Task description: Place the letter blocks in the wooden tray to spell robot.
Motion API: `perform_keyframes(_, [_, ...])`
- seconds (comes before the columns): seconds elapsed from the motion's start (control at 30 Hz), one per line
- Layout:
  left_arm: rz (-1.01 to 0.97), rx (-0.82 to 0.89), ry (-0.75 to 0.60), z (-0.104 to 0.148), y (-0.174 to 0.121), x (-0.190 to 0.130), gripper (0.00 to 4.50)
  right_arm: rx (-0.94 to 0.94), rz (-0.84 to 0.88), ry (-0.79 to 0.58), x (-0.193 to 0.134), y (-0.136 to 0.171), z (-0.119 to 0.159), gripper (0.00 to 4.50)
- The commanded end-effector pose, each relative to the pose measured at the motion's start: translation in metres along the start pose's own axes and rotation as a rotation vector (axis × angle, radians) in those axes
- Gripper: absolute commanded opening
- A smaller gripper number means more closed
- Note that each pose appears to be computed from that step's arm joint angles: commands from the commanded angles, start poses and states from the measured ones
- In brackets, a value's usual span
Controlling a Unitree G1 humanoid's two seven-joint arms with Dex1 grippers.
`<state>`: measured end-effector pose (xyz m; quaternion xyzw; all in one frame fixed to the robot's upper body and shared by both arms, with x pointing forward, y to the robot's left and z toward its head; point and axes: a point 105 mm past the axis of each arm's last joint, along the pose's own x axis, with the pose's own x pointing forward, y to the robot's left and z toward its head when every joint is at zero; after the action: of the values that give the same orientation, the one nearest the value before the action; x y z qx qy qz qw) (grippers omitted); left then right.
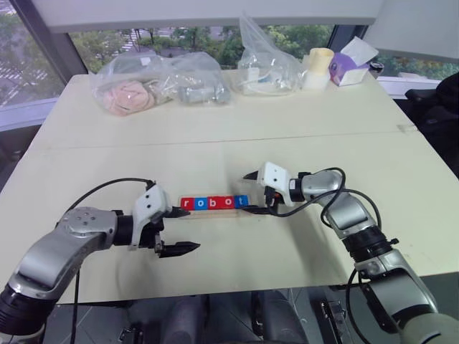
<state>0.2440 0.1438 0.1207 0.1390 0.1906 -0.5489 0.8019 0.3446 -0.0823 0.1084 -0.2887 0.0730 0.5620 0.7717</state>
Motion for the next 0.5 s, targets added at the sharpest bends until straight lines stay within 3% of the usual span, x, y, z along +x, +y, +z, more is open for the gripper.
perform_keyframes(0.03, [0.016, 0.019, -0.026, 0.007, 0.001, -0.003, 4.5, -0.051, -0.013, -0.026, 0.0, -0.005, 0.011, 4.48])
perform_keyframes(0.27, [0.076, -0.063, -0.109, 0.015, 0.006, -0.019, 4.5, -0.011, 0.004, -0.181, -0.02, 0.007, 0.048, 4.48])
perform_keyframes(0.4, [0.174, -0.109, -0.064, -0.001, 0.005, -0.042, 4.5, 0.074, -0.085, -0.224, -0.042, 0.009, 0.06, 4.48])
perform_keyframes(0.5, [0.321, -0.157, -0.093, -0.011, 0.004, -0.066, 4.5, 0.251, -0.191, -0.253, -0.066, 0.019, 0.057, 4.48])
